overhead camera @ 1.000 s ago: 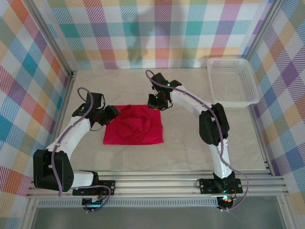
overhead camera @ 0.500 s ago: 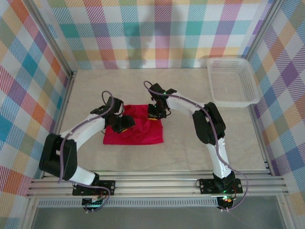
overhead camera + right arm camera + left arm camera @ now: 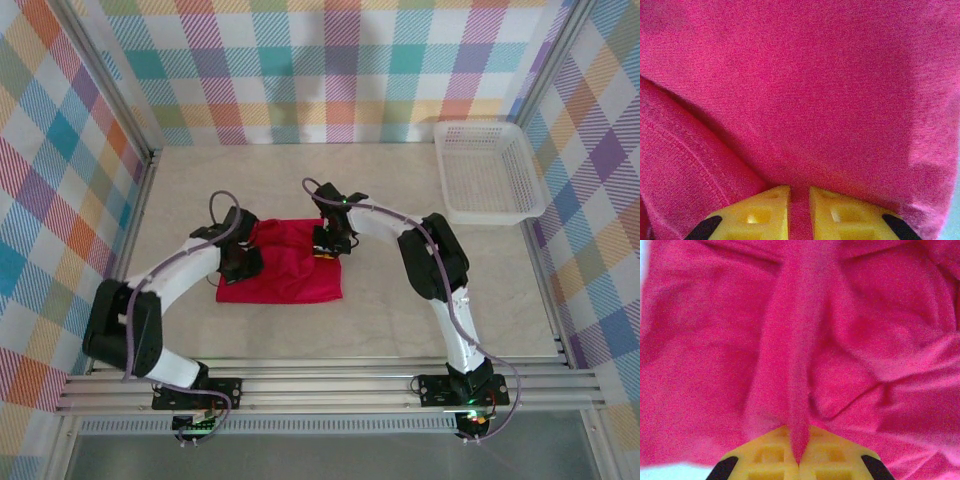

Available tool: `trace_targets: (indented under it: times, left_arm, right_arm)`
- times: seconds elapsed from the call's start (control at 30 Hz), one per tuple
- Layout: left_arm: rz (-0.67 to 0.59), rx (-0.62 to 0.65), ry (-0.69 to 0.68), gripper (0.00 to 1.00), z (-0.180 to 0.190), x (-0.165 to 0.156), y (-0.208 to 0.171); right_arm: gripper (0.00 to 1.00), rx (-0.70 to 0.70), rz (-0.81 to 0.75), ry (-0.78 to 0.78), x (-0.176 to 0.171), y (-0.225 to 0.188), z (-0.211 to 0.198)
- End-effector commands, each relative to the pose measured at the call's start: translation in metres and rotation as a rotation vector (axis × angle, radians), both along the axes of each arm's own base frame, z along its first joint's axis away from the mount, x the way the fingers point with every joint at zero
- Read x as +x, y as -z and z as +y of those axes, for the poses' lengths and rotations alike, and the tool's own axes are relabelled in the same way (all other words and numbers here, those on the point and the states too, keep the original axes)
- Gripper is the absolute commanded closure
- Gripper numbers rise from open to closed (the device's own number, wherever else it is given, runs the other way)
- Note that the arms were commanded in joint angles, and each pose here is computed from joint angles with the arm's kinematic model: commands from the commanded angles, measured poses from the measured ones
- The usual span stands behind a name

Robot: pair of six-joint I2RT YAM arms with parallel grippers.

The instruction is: Fold the inside-out t-shirt

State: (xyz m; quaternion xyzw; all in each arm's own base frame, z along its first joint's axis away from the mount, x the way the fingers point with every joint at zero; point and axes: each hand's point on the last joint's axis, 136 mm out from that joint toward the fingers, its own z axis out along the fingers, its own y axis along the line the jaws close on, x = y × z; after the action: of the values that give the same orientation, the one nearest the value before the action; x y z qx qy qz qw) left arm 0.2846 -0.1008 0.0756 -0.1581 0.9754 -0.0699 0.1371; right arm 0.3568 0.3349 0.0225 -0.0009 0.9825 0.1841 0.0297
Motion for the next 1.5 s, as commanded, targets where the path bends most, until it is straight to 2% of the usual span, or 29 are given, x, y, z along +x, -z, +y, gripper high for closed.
trace_targets:
  times: [0.0, 0.13, 0.27, 0.3, 0.37, 0.47, 0.5, 0.53, 0.6, 0.7, 0.73, 0.77, 0.83, 1.0, 1.27, 1.33, 1.37, 1.4, 1.47]
  left_arm:
    - [0.064, 0.18, -0.009, 1.0, 0.04, -0.034, -0.003]
    - [0.061, 0.202, -0.06, 0.89, 0.056, -0.028, -0.008]
    - [0.054, 0.285, -0.106, 0.89, 0.079, 0.003, -0.019]
    - [0.059, 0.291, -0.112, 0.85, 0.082, 0.011, -0.02]
    - [0.059, 0.311, -0.109, 0.63, 0.087, 0.028, -0.024]
    - [0.049, 0.395, -0.104, 0.47, 0.098, 0.044, -0.047]
    - [0.039, 0.41, -0.1, 0.44, 0.099, 0.046, -0.057]
    - [0.007, 0.385, -0.075, 0.43, 0.092, 0.051, -0.071]
    - [-0.086, 0.247, 0.016, 0.38, 0.056, 0.058, -0.095]
    - [-0.183, -0.145, 0.176, 0.26, -0.029, 0.057, -0.118]
    - [-0.189, -0.228, 0.219, 0.25, -0.05, 0.055, -0.121]
    - [-0.188, -0.275, 0.269, 0.22, -0.069, 0.052, -0.121]
    - [-0.168, -0.262, 0.355, 0.19, -0.091, 0.047, -0.112]
    - [-0.082, -0.145, 0.451, 0.28, -0.109, 0.047, -0.073]
    - [0.028, 0.078, 0.476, 0.31, -0.108, 0.056, -0.028]
    - [0.061, 0.117, 0.474, 0.47, -0.105, 0.058, -0.017]
    - [0.078, 0.147, 0.468, 0.59, -0.1, 0.058, -0.014]
    - [0.091, 0.181, 0.458, 0.71, -0.094, 0.058, -0.014]
    - [0.084, 0.227, 0.445, 0.86, -0.085, 0.058, -0.021]
  right_arm:
    - [0.81, -0.062, 0.033, -0.009, -0.002, 0.018, -0.009]
    - [0.8, -0.06, 0.035, -0.035, -0.002, 0.015, -0.007]
    - [0.79, -0.049, 0.038, -0.056, -0.004, 0.01, -0.005]
    - [0.79, -0.044, 0.035, -0.06, -0.004, 0.008, -0.003]
    - [0.77, -0.029, 0.029, -0.071, -0.004, 0.002, 0.001]
    - [0.75, -0.005, 0.011, -0.084, -0.005, -0.012, 0.006]
    - [0.74, 0.004, 0.006, -0.087, -0.005, -0.018, 0.007]
    - [0.73, 0.012, -0.001, -0.087, -0.006, -0.025, 0.007]
    - [0.69, 0.022, -0.027, -0.085, -0.006, -0.038, 0.004]
    - [0.67, 0.005, -0.061, -0.06, -0.005, -0.055, -0.007]
    - [0.67, 0.003, -0.062, -0.051, -0.004, -0.058, -0.011]
    - [0.67, 0.0, -0.067, -0.043, -0.004, -0.06, -0.016]
    - [0.67, -0.012, -0.071, -0.022, -0.003, -0.063, -0.026]
    - [0.67, -0.019, -0.074, 0.031, 0.0, -0.066, -0.052]
    - [0.65, 0.001, -0.086, 0.044, 0.0, -0.075, -0.056]
    - [0.65, 0.033, -0.081, 0.044, 0.0, -0.076, -0.049]
    - [0.66, 0.051, -0.078, 0.044, 0.0, -0.075, -0.043]
    - [0.66, 0.068, -0.074, 0.04, 0.001, -0.075, -0.036]
    - [0.66, 0.089, -0.063, 0.026, 0.002, -0.07, -0.021]
